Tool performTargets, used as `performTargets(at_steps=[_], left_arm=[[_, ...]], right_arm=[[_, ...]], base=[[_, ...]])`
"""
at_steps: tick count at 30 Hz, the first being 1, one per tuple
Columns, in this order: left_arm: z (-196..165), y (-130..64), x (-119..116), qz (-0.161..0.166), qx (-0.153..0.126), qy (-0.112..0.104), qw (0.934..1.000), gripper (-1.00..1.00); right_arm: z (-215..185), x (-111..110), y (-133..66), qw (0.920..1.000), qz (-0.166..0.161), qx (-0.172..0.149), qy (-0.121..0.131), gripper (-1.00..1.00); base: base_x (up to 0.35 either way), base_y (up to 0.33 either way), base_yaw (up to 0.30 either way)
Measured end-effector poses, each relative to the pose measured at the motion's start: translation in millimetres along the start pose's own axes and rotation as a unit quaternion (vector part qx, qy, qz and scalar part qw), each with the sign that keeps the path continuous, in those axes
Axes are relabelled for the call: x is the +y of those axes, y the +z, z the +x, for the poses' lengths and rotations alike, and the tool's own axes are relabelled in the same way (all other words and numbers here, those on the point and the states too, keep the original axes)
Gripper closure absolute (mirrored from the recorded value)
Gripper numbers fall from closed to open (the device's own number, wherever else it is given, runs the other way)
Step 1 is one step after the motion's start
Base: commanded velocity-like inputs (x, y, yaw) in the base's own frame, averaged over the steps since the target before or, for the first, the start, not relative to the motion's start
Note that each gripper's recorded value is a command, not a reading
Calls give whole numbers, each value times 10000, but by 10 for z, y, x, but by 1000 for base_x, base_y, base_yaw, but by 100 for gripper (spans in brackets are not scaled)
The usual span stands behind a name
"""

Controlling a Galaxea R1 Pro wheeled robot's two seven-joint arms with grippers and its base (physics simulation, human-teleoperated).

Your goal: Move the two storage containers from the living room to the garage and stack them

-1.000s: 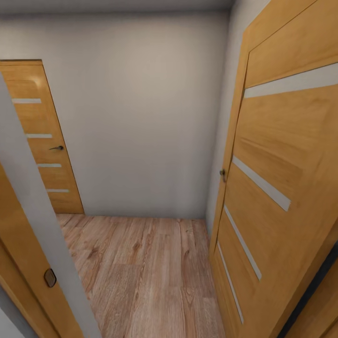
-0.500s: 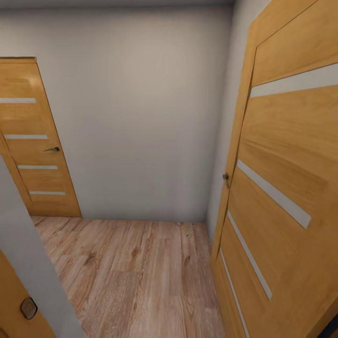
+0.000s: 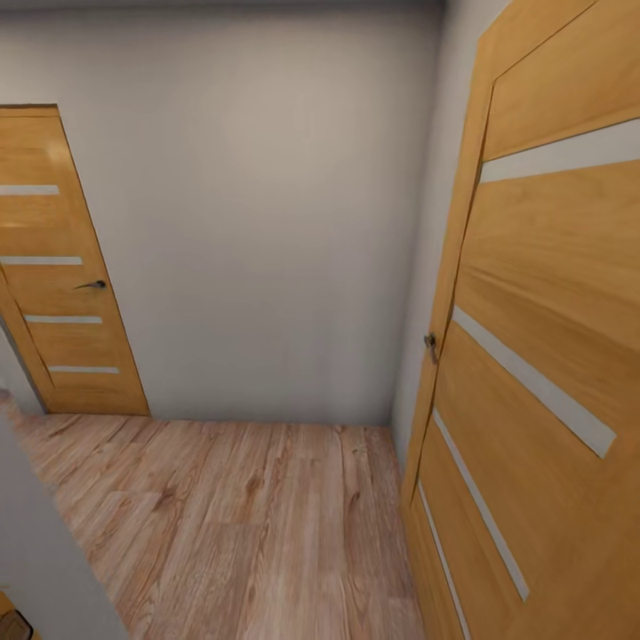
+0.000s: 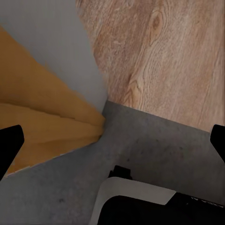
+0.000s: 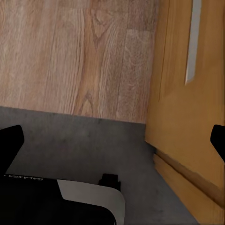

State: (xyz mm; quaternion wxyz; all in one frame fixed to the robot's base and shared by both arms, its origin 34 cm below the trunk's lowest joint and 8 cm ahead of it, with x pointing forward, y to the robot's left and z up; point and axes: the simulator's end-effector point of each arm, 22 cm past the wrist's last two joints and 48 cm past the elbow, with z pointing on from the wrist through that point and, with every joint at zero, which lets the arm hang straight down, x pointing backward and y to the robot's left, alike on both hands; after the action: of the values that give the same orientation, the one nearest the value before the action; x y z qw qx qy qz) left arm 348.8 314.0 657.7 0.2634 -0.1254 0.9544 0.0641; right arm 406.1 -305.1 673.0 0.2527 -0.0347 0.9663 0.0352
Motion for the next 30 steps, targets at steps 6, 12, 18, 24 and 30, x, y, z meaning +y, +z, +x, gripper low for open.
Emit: performTargets(at_steps=[6,12,18,24,30], left_arm=[[-2,0,-8,4,-4,-4,10000,-100],[0,0,-12,6,-3,-5,10000,-100],[0,-2,-12,7,-5,-4,10000,-100],[3,-3,-11,8,0,2,10000,-100],[3,-1,-11,8,3,3,10000,-100]], right_arm=[[0,-1,1,10000,0,1,0,-100],[0,-2,2,10000,6,1,3,-100],[-1,-3,0,10000,8,-2,1,-100],[0,-4,-2,10000,8,-2,0,-100],[0,-4,0,10000,8,1,0,-100]], base=[[33,-5,0],[2,0,0],[79,0,0],[295,0,0],[241,0,0]])
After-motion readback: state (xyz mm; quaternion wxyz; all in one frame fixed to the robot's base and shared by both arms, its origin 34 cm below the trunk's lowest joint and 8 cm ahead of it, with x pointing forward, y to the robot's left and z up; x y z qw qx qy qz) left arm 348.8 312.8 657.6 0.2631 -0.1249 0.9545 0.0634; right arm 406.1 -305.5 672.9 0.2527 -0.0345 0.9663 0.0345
